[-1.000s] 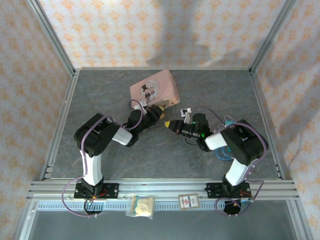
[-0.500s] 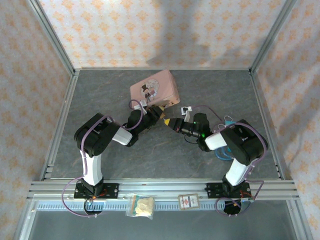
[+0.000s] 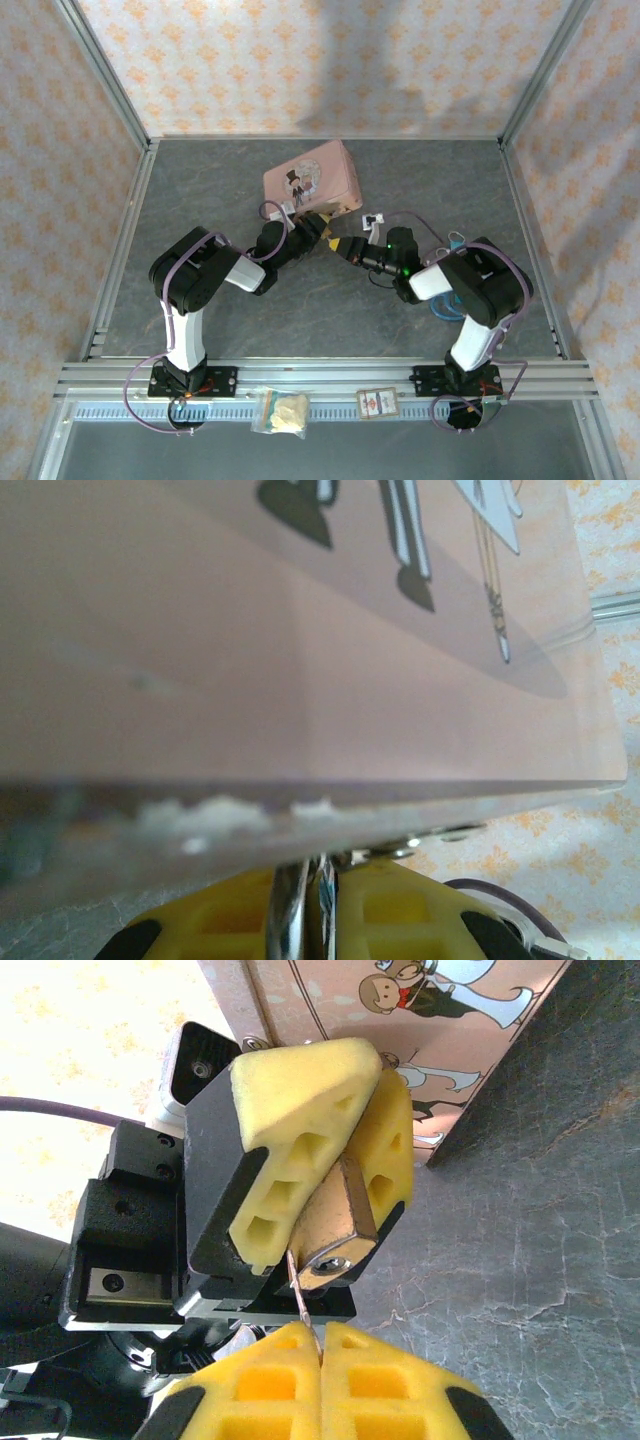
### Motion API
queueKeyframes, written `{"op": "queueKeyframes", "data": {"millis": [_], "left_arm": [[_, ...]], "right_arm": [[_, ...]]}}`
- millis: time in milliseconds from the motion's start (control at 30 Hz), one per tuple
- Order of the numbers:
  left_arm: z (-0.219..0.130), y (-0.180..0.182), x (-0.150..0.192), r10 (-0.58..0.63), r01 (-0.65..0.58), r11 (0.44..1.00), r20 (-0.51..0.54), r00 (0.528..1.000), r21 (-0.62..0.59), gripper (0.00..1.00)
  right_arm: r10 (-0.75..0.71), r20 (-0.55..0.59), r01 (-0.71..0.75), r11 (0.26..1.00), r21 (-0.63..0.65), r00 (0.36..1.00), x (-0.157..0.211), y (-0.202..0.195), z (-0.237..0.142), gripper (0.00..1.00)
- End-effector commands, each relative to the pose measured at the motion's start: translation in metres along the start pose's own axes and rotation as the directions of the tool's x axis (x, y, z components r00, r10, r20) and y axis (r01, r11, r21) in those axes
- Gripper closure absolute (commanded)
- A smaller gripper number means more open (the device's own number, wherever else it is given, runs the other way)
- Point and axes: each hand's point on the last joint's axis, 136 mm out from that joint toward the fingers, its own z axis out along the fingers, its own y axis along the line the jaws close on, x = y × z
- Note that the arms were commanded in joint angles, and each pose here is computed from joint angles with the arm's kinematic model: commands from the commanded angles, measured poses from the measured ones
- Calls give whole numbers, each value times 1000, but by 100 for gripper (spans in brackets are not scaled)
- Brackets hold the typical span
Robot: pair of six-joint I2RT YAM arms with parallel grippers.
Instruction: Unlock the padlock with the key
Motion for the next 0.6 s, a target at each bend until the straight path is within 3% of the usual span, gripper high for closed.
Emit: {"op": "queueKeyframes", "data": {"millis": [0, 567], "left_arm": [[-4, -4, 10, -59, 60, 998, -33, 998, 25, 100], [-4, -11, 9, -57, 59, 997, -32, 998, 41, 100]], "right_arm": [[-31, 27, 30, 999, 19, 999, -4, 1, -8, 100], [-21, 19, 21, 1000, -13, 1000, -5, 7, -4, 100]]}}
